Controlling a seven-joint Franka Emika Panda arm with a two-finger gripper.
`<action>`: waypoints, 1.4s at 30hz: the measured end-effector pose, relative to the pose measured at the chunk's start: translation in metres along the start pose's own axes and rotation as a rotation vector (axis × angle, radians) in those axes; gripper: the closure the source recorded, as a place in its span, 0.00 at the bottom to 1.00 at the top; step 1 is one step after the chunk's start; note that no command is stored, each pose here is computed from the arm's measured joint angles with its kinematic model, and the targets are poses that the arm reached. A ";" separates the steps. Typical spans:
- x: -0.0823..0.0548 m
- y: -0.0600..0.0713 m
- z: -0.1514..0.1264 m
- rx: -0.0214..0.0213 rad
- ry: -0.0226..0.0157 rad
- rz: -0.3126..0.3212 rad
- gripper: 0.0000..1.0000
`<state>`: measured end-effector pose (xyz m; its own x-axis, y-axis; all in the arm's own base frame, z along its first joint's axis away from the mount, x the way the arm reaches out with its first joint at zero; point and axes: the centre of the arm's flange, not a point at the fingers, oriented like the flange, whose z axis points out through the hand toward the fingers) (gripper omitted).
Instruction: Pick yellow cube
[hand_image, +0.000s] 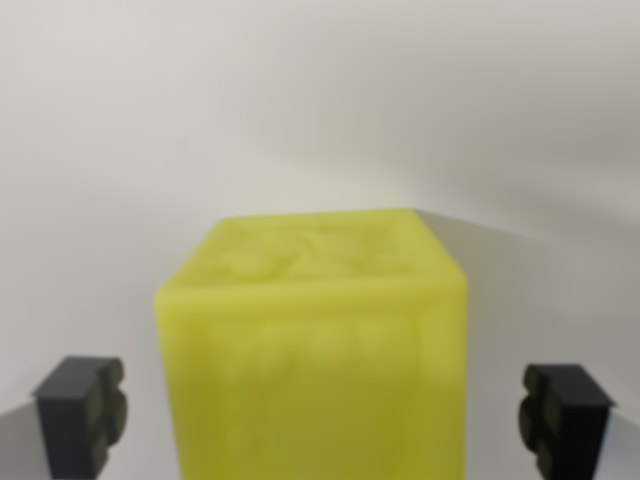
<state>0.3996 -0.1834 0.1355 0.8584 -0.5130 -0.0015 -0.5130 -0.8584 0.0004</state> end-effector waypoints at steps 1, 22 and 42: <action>0.000 0.000 0.003 0.0000 -0.0003 0.000 0.00; 0.000 0.000 0.004 0.0005 0.0005 -0.002 1.00; 0.000 0.000 -0.046 0.0005 0.0005 -0.001 1.00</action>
<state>0.3999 -0.1834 0.1813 0.8591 -0.5119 -0.0010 -0.5119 -0.8591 -0.0001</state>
